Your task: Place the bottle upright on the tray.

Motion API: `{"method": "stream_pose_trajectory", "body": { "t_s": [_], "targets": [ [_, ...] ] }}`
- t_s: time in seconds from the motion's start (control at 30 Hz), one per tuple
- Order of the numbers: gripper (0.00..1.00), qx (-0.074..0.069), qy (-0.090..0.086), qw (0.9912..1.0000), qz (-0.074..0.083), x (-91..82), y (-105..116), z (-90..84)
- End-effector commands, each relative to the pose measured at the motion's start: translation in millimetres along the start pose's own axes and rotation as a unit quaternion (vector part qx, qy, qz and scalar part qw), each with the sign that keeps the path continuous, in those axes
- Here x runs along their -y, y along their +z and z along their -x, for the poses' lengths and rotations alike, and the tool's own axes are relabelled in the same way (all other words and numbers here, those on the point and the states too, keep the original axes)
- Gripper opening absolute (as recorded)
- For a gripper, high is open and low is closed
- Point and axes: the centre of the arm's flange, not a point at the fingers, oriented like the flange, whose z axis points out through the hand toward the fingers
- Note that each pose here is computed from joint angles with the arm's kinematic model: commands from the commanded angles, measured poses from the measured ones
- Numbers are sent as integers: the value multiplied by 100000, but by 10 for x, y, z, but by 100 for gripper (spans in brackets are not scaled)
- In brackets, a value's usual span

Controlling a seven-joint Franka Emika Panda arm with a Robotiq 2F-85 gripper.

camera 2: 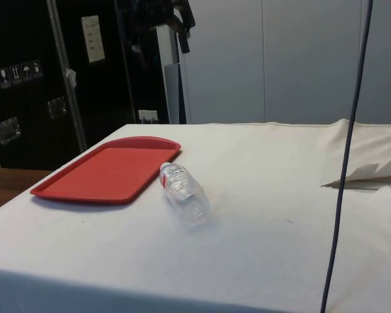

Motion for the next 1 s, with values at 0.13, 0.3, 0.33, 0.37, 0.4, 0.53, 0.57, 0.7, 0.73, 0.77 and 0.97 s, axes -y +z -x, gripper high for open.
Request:
{"method": "stream_pose_trajectory", "body": {
  "t_s": [0.13,0.3,0.33,0.37,0.4,0.53,0.57,0.7,0.73,0.77,0.97],
  "targets": [
    [100,142,2545,99967,-332,-3,-2,-5],
    [100,117,3118,99951,-216,4,-1,2],
    [100,86,3054,99953,-179,3,-1,1],
    [100,93,2990,99955,-110,2,0,1],
    [100,62,2977,99956,-74,1,0,1],
    [100,24,2977,99956,-106,2,-1,0],
    [100,-116,3011,99954,-172,1,-8,-1],
    [100,-76,2900,99958,-64,1,-2,-2],
    [100,-593,3220,99945,-534,26,-1,-4],
    [100,-785,3210,99943,-614,38,4,-3],
    [100,-1390,3390,99927,-1052,85,63,-10]
  ]
}}
